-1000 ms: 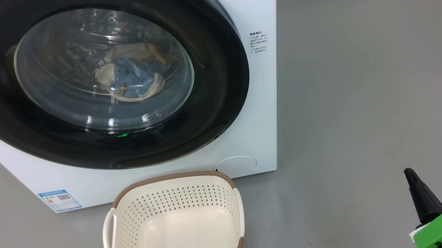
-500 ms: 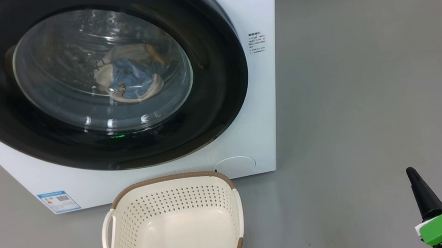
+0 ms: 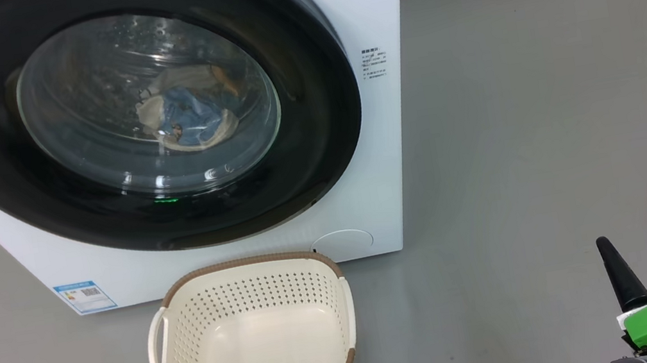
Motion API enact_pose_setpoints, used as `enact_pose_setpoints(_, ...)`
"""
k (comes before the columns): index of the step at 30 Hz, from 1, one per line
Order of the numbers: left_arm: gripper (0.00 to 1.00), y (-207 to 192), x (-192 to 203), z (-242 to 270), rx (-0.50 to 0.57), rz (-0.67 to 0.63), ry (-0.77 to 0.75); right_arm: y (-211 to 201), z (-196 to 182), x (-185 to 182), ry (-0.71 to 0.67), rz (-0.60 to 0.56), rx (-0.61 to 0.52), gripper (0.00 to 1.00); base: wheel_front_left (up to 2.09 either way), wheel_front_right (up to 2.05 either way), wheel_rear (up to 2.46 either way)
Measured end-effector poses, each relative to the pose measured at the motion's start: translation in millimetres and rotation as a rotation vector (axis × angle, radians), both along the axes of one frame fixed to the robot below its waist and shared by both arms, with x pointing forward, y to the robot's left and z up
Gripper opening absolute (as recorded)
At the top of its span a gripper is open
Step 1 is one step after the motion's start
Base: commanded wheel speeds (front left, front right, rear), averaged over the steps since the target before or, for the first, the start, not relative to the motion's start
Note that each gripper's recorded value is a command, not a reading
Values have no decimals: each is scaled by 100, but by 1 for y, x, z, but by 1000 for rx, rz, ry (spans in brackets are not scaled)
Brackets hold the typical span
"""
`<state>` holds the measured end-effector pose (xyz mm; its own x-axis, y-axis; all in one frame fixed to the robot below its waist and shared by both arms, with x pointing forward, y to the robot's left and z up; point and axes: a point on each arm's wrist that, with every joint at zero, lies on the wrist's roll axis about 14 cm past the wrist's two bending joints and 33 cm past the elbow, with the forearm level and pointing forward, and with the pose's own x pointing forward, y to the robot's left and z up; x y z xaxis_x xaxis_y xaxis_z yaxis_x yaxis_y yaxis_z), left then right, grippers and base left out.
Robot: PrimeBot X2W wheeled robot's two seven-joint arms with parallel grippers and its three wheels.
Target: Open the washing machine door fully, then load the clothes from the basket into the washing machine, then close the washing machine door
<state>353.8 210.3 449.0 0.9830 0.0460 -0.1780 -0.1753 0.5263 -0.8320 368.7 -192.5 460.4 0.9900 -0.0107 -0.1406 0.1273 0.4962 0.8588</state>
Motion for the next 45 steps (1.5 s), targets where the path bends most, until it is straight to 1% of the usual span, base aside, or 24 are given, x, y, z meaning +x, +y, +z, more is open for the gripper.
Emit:
enact_pose_setpoints(24,0,-10,11,13,-267,11,-40,-7,5,1,-12,-42,243,0,0,0,0)
enact_pose_setpoints(45,0,-20,22,28,-498,3,-91,-12,15,4,-51,-73,466,0,0,0,0)
